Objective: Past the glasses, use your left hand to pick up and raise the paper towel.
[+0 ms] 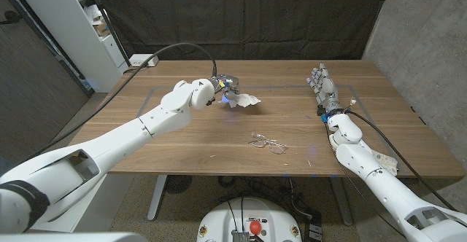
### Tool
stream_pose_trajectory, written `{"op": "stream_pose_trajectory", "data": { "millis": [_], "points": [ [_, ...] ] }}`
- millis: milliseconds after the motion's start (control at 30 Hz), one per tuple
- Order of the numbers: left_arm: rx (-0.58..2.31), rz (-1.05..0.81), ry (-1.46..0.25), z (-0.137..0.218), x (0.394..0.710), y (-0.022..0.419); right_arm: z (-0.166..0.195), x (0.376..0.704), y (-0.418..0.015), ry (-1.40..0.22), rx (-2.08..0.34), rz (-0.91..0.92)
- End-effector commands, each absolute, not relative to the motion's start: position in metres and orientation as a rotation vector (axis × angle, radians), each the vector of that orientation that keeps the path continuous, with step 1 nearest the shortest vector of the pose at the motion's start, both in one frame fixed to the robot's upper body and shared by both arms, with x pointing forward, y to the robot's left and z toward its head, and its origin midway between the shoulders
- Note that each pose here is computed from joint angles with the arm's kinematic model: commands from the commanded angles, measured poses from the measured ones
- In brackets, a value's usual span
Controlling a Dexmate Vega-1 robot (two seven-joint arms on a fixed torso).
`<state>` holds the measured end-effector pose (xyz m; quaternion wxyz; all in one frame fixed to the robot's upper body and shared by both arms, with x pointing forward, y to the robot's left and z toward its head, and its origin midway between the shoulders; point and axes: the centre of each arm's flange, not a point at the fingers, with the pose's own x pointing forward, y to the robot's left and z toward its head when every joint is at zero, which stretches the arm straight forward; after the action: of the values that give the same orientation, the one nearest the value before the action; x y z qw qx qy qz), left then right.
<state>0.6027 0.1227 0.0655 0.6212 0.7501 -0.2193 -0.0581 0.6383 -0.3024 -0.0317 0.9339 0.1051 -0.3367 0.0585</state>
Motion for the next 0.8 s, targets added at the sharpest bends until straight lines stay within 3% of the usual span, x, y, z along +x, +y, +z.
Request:
{"op": "stream_pose_trajectory", "data": {
  "millis": [33, 800],
  "points": [
    [1.723, -0.132, -0.533, 0.077, 0.598, 0.124, -0.027, 0.637, -0.302, -0.697, 0.211, 0.115],
    [1.728, -0.157, -0.619, 0.101, 0.582, 0.125, -0.02, 0.637, -0.3, -0.706, 0.2, 0.105]
  ]
}}
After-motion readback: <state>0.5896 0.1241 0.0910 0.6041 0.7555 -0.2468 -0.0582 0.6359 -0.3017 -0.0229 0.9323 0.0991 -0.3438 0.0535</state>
